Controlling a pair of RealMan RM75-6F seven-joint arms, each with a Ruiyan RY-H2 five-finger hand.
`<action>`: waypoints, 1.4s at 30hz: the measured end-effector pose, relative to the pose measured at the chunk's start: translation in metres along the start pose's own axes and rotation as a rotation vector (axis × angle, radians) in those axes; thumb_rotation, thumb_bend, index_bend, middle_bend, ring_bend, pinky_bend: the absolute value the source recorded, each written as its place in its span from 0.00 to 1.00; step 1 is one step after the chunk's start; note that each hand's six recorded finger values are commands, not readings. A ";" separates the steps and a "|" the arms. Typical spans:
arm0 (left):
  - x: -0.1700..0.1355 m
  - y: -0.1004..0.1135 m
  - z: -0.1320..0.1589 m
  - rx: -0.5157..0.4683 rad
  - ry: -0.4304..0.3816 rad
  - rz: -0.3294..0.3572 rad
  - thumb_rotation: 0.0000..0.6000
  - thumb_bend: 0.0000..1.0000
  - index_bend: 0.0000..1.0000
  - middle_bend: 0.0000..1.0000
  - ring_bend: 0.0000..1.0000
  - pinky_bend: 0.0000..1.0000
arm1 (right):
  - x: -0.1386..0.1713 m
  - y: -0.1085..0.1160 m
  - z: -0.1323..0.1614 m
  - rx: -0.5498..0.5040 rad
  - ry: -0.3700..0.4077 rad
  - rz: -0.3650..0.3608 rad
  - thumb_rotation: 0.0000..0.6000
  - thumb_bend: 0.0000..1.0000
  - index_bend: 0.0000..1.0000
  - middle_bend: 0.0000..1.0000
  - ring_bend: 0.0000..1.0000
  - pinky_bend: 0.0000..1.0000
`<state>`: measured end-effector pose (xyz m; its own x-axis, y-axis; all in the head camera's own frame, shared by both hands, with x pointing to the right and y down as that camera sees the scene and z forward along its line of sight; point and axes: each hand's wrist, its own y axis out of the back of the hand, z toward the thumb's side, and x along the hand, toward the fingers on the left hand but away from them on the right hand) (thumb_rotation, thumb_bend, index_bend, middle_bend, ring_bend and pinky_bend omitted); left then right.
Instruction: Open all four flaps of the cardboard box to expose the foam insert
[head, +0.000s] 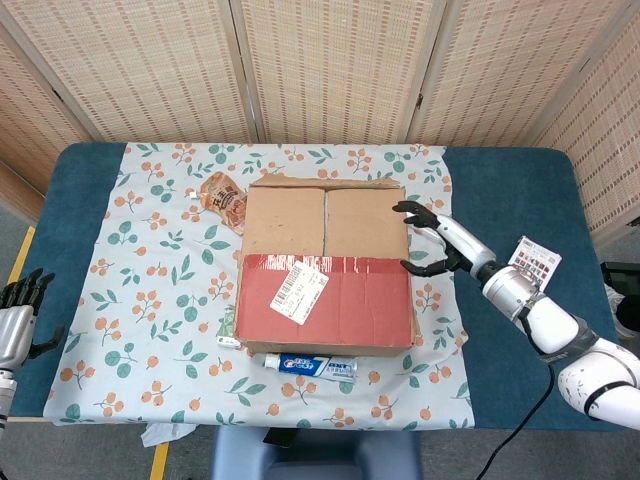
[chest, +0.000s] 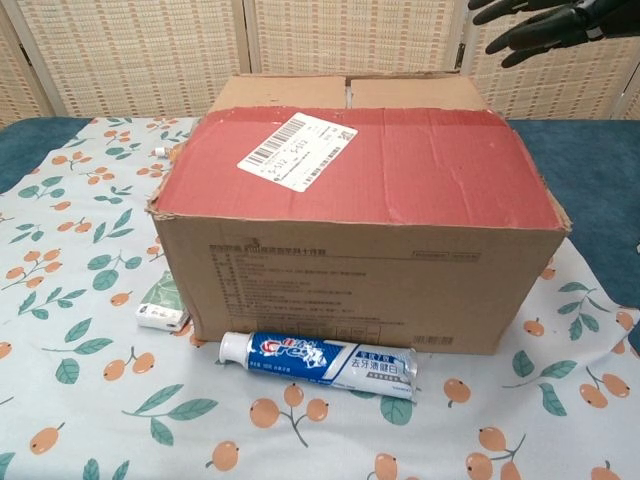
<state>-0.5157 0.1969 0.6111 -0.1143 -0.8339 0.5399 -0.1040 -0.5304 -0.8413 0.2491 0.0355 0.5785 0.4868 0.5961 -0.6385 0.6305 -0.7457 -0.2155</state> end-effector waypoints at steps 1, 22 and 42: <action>0.000 0.000 0.000 -0.001 0.000 0.000 1.00 0.46 0.00 0.00 0.00 0.00 | 0.000 -0.002 0.000 -0.027 0.007 0.006 1.00 0.38 0.14 0.11 0.17 0.16; -0.003 0.003 -0.001 -0.016 -0.008 0.004 1.00 0.46 0.00 0.00 0.00 0.00 | -0.021 -0.018 -0.039 -0.280 0.112 0.215 1.00 0.38 0.17 0.15 0.20 0.22; -0.001 0.002 -0.002 -0.015 -0.001 0.002 1.00 0.46 0.00 0.00 0.00 0.00 | -0.024 -0.011 -0.049 -0.314 0.119 0.214 1.00 0.38 0.17 0.15 0.19 0.22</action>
<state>-0.5174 0.1972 0.6091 -0.1133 -0.8351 0.5383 -0.1190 -0.5265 -0.8418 0.2595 0.0439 0.6324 0.6818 0.4814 -0.5509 0.6527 -0.7404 0.1607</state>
